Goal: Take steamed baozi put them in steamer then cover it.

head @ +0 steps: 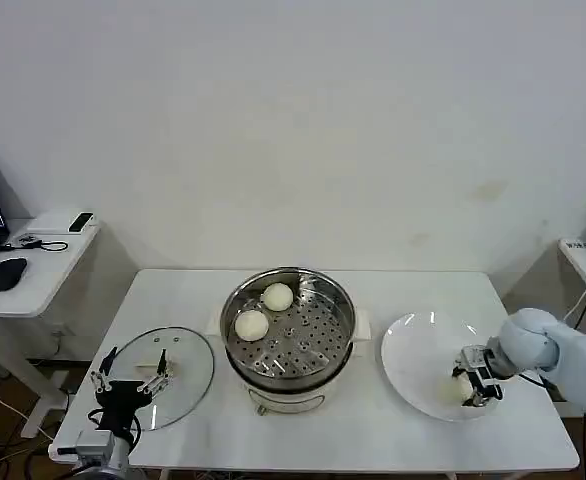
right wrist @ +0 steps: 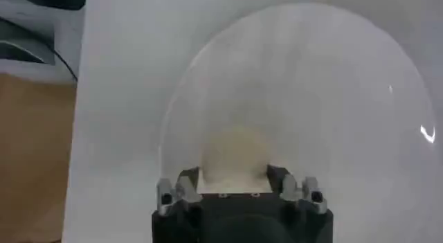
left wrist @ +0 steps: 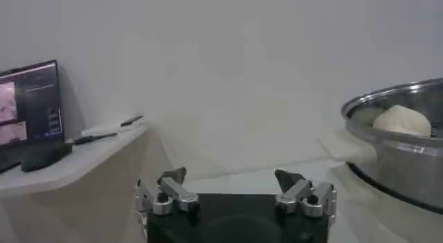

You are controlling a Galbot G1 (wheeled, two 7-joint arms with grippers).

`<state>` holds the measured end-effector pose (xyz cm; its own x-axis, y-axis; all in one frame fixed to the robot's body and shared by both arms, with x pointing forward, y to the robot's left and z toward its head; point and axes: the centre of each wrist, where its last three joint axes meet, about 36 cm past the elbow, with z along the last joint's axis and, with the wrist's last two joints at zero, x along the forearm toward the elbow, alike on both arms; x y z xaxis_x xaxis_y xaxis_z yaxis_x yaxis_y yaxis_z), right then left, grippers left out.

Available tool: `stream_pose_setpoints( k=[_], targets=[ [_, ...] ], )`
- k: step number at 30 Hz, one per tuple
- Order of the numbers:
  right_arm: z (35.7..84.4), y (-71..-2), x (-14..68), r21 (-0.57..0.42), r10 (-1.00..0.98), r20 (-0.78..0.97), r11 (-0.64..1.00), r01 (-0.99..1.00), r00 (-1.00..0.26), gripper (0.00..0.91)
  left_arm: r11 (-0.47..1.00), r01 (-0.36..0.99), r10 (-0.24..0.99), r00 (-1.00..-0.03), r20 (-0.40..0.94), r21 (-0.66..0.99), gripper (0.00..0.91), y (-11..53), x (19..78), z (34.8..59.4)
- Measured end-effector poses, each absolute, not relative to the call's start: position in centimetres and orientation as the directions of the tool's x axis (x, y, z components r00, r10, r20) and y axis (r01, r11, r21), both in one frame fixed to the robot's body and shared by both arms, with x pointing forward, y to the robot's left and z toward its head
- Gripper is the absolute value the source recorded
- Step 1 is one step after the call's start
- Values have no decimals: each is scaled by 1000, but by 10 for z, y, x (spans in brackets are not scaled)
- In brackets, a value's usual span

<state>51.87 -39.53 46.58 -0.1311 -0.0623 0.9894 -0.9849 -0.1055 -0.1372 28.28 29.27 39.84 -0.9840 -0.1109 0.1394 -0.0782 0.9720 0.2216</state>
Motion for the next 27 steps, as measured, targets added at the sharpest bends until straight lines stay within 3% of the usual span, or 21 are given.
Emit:
stream_pose_setpoints(
  k=[11, 27],
  targets=[
    [505, -398, 538, -173, -83, 983, -115, -978, -164, 635, 972, -79, -110, -985, 134, 223, 907, 293, 283, 400],
    [648, -330, 601, -381, -182, 921, -237, -894, -344, 635, 969, -88, -119, -985, 126, 232, 907, 295, 279, 403]
  ],
)
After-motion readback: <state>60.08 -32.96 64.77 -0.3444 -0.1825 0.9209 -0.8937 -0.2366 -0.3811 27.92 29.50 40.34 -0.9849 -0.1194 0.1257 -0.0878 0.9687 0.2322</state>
